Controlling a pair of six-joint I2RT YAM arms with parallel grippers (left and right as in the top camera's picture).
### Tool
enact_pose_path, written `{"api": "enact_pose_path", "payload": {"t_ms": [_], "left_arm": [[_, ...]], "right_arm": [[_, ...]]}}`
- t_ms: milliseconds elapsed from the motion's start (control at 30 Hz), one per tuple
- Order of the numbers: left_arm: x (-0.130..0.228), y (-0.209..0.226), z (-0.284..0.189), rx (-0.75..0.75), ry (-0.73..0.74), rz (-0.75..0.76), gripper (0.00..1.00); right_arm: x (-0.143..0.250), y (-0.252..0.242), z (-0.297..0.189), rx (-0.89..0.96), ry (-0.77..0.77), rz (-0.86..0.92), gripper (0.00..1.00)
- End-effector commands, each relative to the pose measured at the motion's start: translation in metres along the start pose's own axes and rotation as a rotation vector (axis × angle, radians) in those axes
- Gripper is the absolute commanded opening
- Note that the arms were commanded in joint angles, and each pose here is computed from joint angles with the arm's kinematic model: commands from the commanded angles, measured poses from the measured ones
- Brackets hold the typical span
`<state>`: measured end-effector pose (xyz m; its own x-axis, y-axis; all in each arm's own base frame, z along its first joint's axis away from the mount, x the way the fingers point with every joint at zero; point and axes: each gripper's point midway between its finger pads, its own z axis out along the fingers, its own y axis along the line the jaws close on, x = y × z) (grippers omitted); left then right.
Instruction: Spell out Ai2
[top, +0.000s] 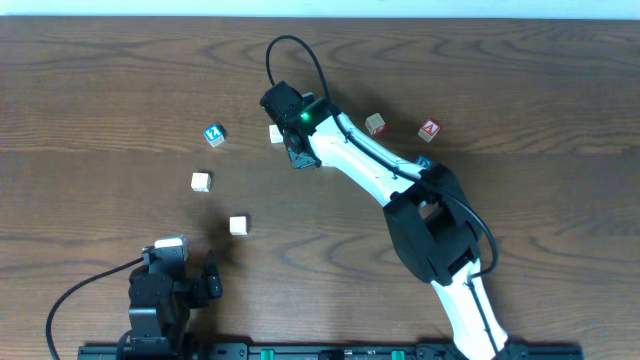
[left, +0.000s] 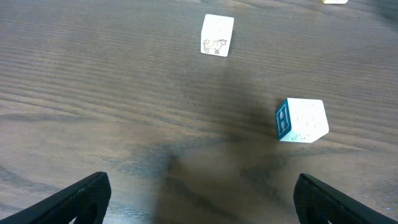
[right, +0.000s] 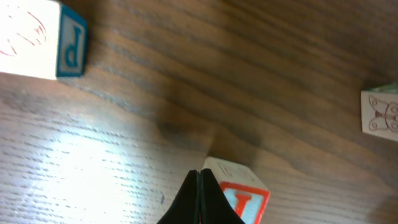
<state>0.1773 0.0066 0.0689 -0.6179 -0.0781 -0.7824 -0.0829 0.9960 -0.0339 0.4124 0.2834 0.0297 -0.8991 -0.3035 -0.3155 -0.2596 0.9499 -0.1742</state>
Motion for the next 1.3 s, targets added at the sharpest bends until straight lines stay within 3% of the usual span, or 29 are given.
{"api": "enact_pose_path", "payload": {"t_ms": [0,200,567,933,1267], "left_arm": [[0.015,0.002,0.004,-0.009,0.048,0.009,0.95],[0.015,0.002,0.004,-0.009,0.048,0.009,0.95],[0.015,0.002,0.004,-0.009,0.048,0.009,0.95],[0.015,0.002,0.004,-0.009,0.048,0.009,0.95],[0.015,0.002,0.004,-0.009,0.048,0.009,0.95]], "right_arm": [[-0.001,0.003,0.004,0.013,-0.012,-0.019,0.02],[-0.024,0.007,-0.013,-0.012,-0.076,0.002,0.01],[-0.073,0.014,-0.087,-0.116,-0.186,-0.026,0.02],[-0.069,0.051,-0.100,-0.246,-0.194,-0.131,0.01],[-0.057,0.033,-0.146,-0.243,-0.188,-0.162,0.02]]}}
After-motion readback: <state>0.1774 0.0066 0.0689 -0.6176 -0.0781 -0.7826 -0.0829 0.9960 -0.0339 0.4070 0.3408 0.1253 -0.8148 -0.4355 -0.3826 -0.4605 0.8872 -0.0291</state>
